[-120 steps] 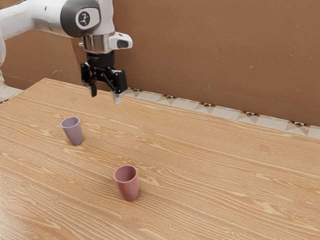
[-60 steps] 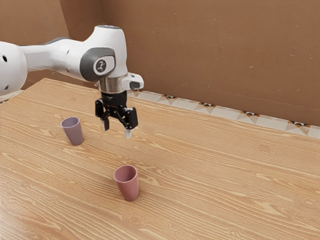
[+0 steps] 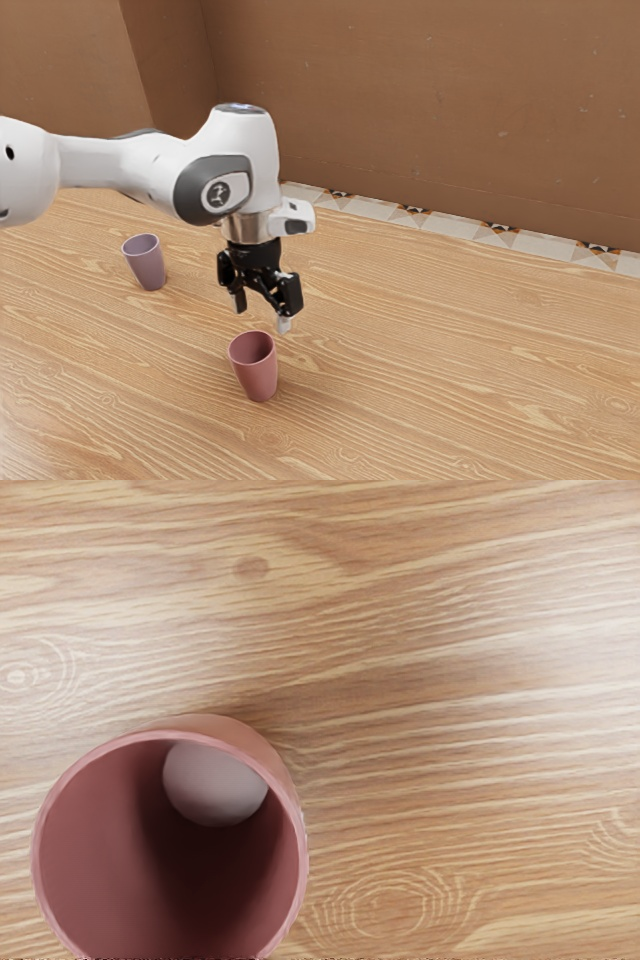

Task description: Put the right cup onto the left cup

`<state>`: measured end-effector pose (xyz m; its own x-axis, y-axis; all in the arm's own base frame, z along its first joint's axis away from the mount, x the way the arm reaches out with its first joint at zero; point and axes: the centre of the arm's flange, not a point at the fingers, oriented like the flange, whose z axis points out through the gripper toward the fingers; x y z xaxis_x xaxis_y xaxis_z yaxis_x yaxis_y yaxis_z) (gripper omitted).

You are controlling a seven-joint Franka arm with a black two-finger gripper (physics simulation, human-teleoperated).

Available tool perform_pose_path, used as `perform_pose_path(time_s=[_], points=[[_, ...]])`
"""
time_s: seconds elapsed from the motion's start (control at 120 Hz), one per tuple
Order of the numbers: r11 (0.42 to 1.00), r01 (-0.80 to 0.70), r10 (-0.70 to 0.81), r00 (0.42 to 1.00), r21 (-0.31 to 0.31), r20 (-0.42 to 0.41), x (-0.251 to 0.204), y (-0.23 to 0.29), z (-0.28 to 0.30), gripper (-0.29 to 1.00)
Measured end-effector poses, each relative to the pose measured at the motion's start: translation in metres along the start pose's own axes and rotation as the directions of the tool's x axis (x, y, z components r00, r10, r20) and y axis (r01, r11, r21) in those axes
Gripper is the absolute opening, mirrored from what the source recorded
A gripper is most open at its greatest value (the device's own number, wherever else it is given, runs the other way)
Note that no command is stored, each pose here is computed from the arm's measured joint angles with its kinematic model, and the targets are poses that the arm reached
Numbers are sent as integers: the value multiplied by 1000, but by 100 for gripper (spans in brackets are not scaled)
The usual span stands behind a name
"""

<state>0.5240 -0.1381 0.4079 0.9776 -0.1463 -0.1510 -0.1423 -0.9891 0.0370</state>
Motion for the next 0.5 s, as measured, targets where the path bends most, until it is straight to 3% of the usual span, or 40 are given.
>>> perform_pose_path(time_s=[0.192, 0.5], points=[[998, 54, -53, 998, -26, 23, -5, 17, 17, 70], [974, 218, -215, 976, -66, 45, 2, 1, 35, 70]])
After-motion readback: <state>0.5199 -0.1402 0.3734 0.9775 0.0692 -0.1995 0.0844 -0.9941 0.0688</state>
